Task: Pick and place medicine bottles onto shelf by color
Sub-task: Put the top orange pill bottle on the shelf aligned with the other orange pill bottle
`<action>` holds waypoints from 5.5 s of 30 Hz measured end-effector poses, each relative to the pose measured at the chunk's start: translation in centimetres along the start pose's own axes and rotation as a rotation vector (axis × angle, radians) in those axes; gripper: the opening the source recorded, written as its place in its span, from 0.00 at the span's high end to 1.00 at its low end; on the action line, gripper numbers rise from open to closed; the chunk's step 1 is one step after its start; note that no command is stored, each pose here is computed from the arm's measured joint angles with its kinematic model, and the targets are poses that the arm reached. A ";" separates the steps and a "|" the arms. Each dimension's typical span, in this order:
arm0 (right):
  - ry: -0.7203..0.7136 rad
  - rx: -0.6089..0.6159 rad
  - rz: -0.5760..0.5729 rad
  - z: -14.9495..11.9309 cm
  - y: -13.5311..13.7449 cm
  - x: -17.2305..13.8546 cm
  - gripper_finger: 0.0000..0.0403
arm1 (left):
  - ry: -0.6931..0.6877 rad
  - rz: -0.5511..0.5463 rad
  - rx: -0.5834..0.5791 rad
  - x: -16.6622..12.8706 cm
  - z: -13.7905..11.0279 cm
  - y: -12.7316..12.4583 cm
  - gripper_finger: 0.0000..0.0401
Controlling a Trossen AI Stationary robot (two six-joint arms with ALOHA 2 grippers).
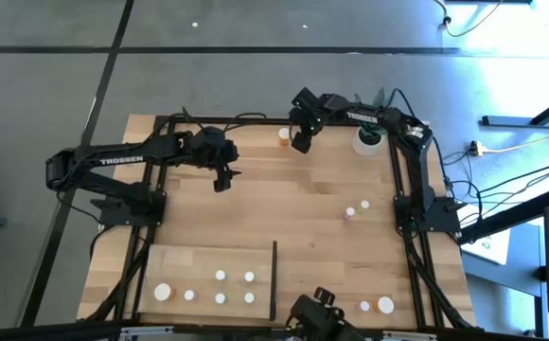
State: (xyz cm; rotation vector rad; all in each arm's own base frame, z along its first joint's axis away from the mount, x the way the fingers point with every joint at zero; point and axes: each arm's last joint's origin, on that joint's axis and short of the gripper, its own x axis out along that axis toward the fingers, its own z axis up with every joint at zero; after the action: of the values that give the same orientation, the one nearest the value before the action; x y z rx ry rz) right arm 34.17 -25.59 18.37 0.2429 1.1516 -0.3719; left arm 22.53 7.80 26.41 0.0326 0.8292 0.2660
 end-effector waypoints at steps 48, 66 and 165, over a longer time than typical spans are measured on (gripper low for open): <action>-0.210 0.003 0.037 2.4 2.1 0.8 0.51 | 0.025 -0.004 -0.002 0.0 -0.2 0.0 0.34; -0.224 0.045 -0.092 2.7 1.6 1.1 0.51 | 0.025 -0.005 -0.006 0.0 -0.2 -0.1 0.34; -0.323 -0.323 0.431 -1.4 7.3 -17.8 0.51 | -0.053 0.079 -0.118 7.7 0.9 1.9 0.34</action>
State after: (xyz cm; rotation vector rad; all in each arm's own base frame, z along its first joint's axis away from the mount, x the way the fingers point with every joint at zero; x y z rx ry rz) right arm 29.63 -15.48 34.14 0.1351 0.7969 0.1536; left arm 27.74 11.65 21.74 -0.0385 0.7597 0.3863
